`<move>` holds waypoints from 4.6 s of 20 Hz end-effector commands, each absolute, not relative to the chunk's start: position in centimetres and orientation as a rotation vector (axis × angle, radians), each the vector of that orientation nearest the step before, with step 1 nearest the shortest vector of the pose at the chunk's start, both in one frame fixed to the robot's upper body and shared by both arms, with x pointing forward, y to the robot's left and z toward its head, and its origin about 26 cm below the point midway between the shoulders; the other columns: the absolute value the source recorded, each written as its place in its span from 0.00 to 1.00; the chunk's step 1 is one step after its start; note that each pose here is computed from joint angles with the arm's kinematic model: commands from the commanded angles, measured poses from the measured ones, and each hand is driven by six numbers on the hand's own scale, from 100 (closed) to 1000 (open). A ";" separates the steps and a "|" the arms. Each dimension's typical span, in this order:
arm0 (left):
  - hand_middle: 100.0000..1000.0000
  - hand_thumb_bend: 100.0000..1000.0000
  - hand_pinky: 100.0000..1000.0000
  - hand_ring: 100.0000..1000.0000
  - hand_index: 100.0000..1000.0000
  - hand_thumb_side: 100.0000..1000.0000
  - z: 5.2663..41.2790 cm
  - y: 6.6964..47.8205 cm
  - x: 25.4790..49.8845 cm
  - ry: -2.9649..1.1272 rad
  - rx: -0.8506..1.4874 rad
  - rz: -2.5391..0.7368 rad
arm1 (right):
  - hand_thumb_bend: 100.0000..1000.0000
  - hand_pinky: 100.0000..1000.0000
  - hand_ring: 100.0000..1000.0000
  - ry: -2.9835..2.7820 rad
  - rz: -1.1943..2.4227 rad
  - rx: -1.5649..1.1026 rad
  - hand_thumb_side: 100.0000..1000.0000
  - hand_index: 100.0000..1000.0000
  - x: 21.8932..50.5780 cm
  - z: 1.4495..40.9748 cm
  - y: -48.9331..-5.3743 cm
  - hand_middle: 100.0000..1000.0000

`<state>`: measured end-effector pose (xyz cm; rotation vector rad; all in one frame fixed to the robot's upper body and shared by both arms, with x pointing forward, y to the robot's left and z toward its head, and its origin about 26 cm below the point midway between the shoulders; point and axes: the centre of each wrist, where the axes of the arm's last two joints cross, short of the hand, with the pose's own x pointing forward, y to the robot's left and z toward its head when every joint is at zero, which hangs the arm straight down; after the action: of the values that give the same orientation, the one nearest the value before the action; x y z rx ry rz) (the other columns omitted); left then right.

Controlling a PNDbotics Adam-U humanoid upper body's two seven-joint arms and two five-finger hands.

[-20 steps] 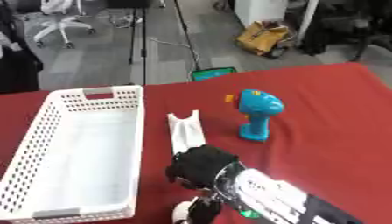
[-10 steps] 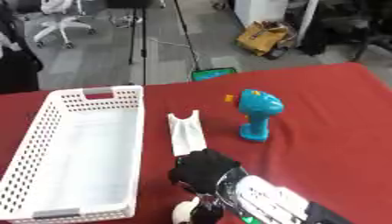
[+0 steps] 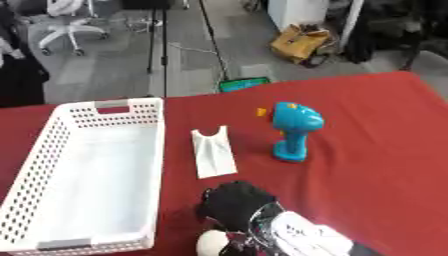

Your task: Pick up objects on the table and place them in the box.

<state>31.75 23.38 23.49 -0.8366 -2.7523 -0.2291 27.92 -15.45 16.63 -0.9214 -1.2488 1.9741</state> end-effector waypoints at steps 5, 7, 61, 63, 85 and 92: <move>0.64 0.00 0.57 0.62 0.67 0.80 24.3 23.6 31.4 -2.784 -0.830 -0.262 | 0.62 0.17 0.41 -1.267 1.952 -0.934 0.39 0.73 27.8 17.0 -15.5 0.52; 0.64 0.00 0.57 0.62 0.67 0.80 24.4 23.5 31.4 -2.785 -0.831 -0.262 | 0.61 0.16 0.41 -1.269 1.946 -0.938 0.38 0.72 27.9 16.9 -15.5 0.52; 0.64 0.00 0.55 0.62 0.67 0.78 24.5 23.5 31.4 -2.795 -0.840 -0.280 | 0.49 0.00 0.28 -1.243 1.861 -0.972 0.25 0.58 30.2 12.1 -16.3 0.39; 0.64 0.00 0.55 0.62 0.67 0.78 24.5 23.5 31.4 -2.796 -0.838 -0.279 | 0.49 0.00 0.27 -1.243 1.856 -0.976 0.23 0.58 30.2 12.0 -16.3 0.39; 0.63 0.00 0.55 0.62 0.66 0.78 24.6 23.7 31.4 -2.790 -0.819 -0.298 | 0.31 0.00 0.25 -1.358 1.855 -0.992 0.24 0.53 29.6 16.0 -16.2 0.35; 0.63 0.00 0.55 0.62 0.66 0.78 24.6 23.8 31.4 -2.782 -0.811 -0.303 | 0.29 0.00 0.25 -1.390 1.879 -0.978 0.25 0.52 28.6 19.5 -16.1 0.35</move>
<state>31.79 23.47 23.71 -0.8275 -2.7598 -0.2584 28.96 -15.71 18.13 -0.9536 -1.3715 1.8791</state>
